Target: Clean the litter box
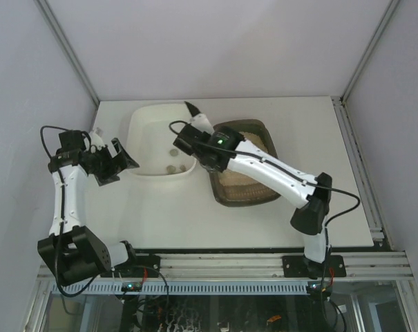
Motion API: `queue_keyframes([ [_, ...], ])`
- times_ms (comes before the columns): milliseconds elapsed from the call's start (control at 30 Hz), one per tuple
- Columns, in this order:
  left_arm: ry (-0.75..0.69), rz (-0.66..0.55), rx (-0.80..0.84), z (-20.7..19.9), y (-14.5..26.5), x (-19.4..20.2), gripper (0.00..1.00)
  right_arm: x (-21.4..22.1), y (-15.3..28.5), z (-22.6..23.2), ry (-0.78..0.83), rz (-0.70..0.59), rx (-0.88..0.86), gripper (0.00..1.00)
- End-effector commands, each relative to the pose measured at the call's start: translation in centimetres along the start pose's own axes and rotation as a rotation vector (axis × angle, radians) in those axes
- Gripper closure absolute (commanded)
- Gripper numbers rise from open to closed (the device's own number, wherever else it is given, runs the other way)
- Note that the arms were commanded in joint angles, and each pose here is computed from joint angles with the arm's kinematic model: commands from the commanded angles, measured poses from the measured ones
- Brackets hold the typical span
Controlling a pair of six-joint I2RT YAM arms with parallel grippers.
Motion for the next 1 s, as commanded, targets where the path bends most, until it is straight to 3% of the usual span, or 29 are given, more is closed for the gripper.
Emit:
queue_keyframes([
  [0, -0.125, -0.058, 0.094, -3.8, 1.3, -1.7, 0.0, 6.8, 1.1, -3.5, -0.096, 0.308, 0.164, 1.0],
  [133, -0.138, -0.029, 0.131, -5.1, 0.5, -1.8, 0.0, 10.3, 0.0, -4.7, -0.203, 0.423, 0.246, 1.0],
  [300, -0.147, -0.013, 0.122, -5.1, 0.1, -1.8, 0.0, 11.6, -1.9, -5.8, -0.358, 0.55, 0.294, 1.0],
  [733, -0.171, 0.022, 0.143, -5.1, 0.3, -0.4, 0.0, 12.7, -7.8, -6.8, -0.307, 0.691, 0.422, 1.0],
  [967, -0.172, 0.036, 0.157, -5.1, 0.3, 0.1, 0.0, 13.1, -8.7, -10.2, -0.339, 0.706, 0.501, 1.0],
])
Point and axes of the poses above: each gripper's point midway between its finger pads, its own y axis back along the fingers, its own z axis along the line the jaws close on, x = y × z, the point moved 6 cm from there along y, back along the fingers, and after that the axes turned 6 degrees about -y, right-handed, at the moved point
